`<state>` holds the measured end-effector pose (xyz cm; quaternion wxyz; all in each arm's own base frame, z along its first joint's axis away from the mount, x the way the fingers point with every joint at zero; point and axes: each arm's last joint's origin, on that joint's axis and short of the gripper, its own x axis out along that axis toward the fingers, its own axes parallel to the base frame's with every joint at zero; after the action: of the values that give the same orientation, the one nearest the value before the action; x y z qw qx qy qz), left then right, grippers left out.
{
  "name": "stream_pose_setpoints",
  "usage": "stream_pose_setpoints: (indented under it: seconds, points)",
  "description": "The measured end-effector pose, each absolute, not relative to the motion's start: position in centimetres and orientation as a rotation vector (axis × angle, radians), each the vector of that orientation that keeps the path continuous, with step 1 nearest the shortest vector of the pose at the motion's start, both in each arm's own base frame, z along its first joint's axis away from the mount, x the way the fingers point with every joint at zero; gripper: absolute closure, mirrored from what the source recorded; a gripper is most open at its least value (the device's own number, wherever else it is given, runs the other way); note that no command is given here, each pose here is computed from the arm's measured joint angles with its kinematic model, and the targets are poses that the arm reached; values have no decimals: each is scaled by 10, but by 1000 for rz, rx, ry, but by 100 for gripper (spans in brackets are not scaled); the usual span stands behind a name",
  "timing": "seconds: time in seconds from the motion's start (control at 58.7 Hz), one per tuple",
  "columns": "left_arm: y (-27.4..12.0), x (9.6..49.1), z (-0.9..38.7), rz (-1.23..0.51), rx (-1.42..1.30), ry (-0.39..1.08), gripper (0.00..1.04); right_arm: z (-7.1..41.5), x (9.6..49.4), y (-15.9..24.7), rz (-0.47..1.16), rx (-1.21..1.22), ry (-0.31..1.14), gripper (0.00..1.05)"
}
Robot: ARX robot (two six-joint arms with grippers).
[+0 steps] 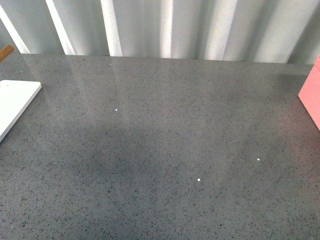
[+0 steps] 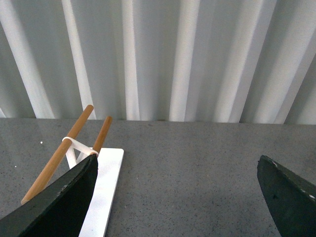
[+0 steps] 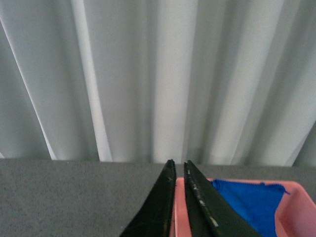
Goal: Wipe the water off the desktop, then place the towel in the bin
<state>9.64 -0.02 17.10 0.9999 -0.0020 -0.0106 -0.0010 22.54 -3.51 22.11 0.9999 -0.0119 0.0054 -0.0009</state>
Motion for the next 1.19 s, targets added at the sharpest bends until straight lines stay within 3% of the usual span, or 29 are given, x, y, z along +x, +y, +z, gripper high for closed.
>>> stream_pose_setpoints:
  seconds: [0.647, 1.193]
  points:
    - [0, 96, 171, -2, -4, -21, 7, 178, 150, 0, 14, -25, 11, 102]
    - [0, 96, 171, -2, -4, -21, 7, 173, 125, 0, 9, -24, -20, 102]
